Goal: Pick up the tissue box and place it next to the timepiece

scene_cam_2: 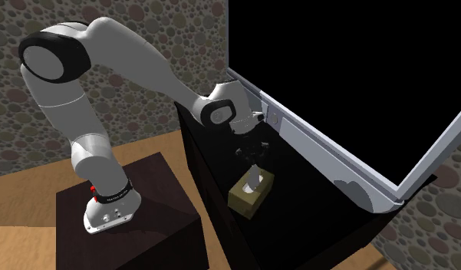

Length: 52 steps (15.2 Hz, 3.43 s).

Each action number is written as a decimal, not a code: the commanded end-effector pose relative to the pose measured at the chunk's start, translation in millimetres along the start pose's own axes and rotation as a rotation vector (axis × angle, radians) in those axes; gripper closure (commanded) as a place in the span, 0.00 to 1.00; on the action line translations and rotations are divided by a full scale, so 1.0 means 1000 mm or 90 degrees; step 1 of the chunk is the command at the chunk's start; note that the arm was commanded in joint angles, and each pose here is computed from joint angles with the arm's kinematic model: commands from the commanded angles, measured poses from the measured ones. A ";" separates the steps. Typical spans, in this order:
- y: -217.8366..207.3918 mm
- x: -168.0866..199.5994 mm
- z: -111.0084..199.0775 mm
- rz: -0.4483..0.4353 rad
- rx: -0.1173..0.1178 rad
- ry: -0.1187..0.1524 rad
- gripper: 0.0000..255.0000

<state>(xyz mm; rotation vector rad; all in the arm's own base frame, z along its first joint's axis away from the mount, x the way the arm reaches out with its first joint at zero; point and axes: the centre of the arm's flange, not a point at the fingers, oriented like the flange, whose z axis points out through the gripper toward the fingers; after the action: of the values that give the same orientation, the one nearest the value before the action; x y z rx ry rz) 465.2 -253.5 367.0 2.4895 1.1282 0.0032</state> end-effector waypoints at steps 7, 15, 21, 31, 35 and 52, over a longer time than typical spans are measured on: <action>0.002 -0.002 -0.009 -0.001 0.002 -0.001 1.00; 0.018 -0.009 -0.047 -0.001 0.002 -0.001 1.00; 0.029 -0.014 -0.077 -0.001 0.002 -0.001 1.00; 0.048 -0.022 -0.125 -0.001 0.002 -0.001 1.00; 0.056 -0.026 -0.144 -0.001 0.002 -0.001 1.00; 0.064 -0.004 -0.222 -0.001 0.002 -0.001 1.00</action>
<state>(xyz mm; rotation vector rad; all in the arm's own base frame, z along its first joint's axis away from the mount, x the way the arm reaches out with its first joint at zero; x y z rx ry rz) 470.1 -228.2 596.7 2.4908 1.1312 0.0002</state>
